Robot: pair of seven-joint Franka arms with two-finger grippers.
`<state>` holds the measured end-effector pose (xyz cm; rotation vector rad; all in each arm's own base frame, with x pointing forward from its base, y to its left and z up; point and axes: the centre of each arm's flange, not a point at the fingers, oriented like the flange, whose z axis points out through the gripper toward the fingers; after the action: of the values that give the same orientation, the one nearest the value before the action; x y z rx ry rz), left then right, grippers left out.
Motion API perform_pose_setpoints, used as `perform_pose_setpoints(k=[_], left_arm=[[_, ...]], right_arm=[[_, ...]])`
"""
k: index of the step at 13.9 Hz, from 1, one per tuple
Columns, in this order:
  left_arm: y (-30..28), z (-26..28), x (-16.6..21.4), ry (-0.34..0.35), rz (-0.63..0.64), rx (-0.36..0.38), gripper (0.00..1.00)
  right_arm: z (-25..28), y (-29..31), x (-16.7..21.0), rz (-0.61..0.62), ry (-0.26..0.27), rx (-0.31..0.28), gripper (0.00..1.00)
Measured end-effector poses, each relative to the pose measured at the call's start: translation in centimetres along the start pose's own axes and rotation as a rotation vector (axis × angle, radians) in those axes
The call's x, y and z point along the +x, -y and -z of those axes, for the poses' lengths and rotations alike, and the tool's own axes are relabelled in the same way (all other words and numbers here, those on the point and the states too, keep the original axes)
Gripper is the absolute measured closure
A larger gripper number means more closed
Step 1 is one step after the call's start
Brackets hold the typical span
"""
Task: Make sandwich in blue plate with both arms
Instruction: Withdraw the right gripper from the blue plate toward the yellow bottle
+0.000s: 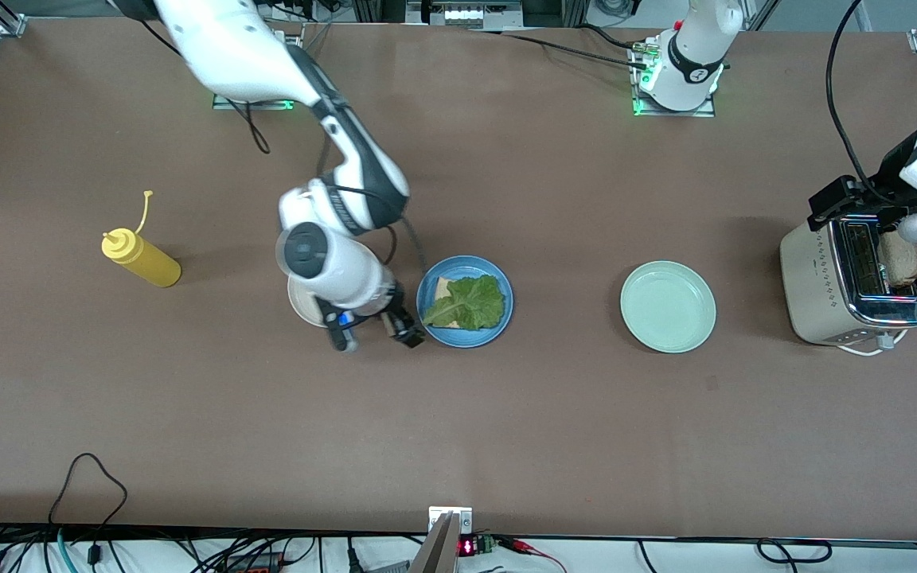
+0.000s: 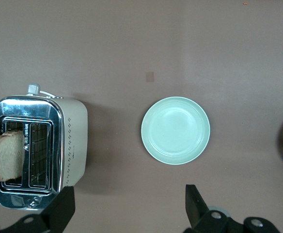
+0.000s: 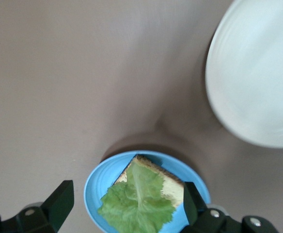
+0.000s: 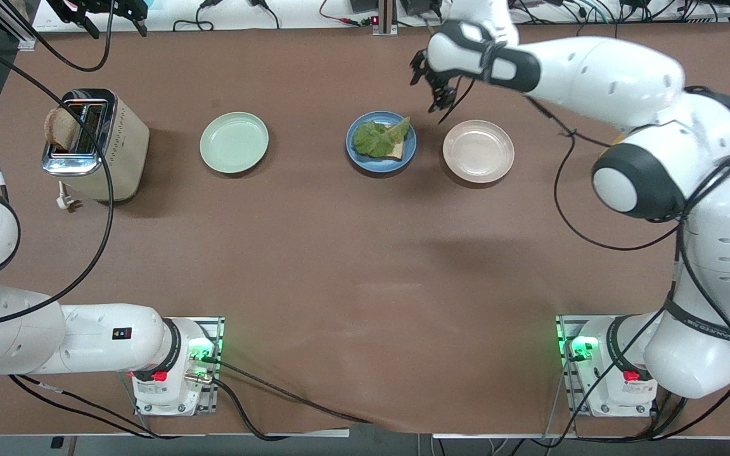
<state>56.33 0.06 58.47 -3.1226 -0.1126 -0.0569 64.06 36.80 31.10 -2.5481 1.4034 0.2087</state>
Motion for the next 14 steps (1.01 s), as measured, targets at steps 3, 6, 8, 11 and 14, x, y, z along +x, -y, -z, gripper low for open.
perform_pose_setpoints(k=[3, 6, 8, 11, 14], left_arm=[[0.0, -0.2, 0.1, -0.005, 0.0, -0.001, 0.0], [-0.3, -0.2, 0.0, -0.004, -0.004, -0.002, 0.0], [-0.5, -0.2, 0.0, -0.004, -0.007, -0.002, 0.0], [-0.7, -0.3, 0.0, -0.004, -0.012, -0.002, 0.0], [-1.2, -0.3, 0.0, -0.004, -0.02, -0.002, 0.0]], right_arm=[[6.9, -1.3, 4.4, 0.174, 0.032, -0.044, 0.0], [12.1, -4.0, 9.3, 0.356, 0.071, -0.109, 0.0], [15.5, -6.0, 12.2, 0.459, 0.101, -0.131, 0.0], [20.4, -9.1, 15.1, 0.566, 0.15, -0.154, 0.0], [24.3, -12.9, 17.5, 0.695, 0.223, -0.197, 0.0]])
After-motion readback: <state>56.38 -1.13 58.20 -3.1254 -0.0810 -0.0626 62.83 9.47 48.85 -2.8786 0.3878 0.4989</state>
